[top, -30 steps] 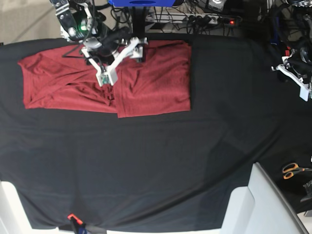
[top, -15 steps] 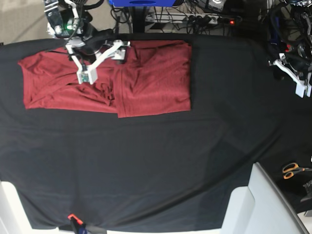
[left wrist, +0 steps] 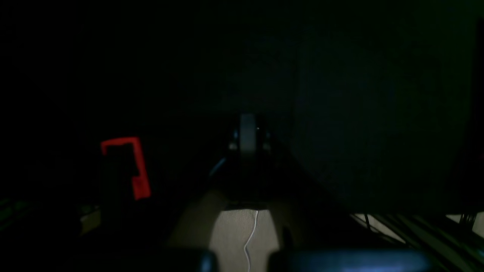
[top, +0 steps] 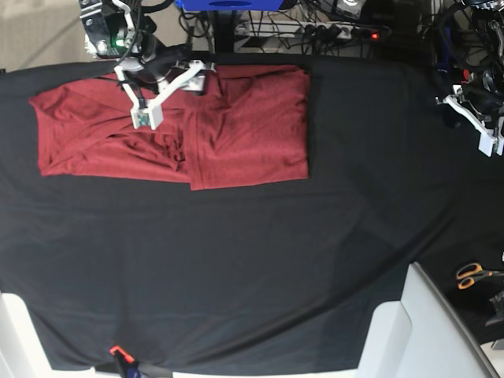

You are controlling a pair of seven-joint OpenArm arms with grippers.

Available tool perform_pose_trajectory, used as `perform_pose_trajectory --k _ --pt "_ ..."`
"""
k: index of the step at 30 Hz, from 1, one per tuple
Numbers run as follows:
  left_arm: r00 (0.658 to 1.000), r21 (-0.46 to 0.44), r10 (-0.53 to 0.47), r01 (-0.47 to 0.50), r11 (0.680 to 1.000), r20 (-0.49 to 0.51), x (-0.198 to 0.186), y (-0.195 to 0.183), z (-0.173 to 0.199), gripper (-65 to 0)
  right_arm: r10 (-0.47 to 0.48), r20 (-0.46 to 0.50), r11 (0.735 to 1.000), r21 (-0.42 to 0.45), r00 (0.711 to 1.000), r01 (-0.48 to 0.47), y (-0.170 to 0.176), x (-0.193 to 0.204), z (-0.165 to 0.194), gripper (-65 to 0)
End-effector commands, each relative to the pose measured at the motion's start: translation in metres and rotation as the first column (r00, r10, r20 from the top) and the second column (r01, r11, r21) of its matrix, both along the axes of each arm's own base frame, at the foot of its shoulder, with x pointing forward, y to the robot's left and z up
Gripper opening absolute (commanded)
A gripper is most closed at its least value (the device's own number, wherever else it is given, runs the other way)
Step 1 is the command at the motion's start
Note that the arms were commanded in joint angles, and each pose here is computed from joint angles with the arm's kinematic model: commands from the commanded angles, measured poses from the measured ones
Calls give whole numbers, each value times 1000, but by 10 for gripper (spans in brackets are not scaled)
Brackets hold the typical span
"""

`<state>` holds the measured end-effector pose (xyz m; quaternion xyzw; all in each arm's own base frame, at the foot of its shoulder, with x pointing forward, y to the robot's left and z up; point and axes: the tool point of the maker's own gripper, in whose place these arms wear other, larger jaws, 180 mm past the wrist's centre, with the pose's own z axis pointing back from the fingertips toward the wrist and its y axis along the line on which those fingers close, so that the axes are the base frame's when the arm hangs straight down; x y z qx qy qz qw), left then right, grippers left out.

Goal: Fold the T-shirt properly

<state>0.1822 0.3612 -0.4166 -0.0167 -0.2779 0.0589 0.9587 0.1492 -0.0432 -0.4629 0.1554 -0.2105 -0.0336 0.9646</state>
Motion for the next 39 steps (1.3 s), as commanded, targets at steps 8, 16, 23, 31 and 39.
perform_pose_trajectory --k 8,16,23,31,39 --pt "1000 4 5 -6 1000 18 4 8 4 -650 -13 -32 1000 28 999 14 11 -8 -8 -596" --pt "1000 4 7 -7 1000 19 4 8 4 -650 -20 -40 1000 21 999 21 6 -13 -8 -648" --pt "1000 3 3 -3 1000 17 4 7 4 -650 -24 17 999 35 1000 23 7 -5 13 -648" --pt "1000 3 3 -3 1000 14 2 7 3 -650 -12 6 999 30 1000 12 4 -11 18 -648" --pt "1000 3 3 -3 1000 13 2 7 3 -650 -49 -7 999 -7 999 49 -10 -16 17 -648"
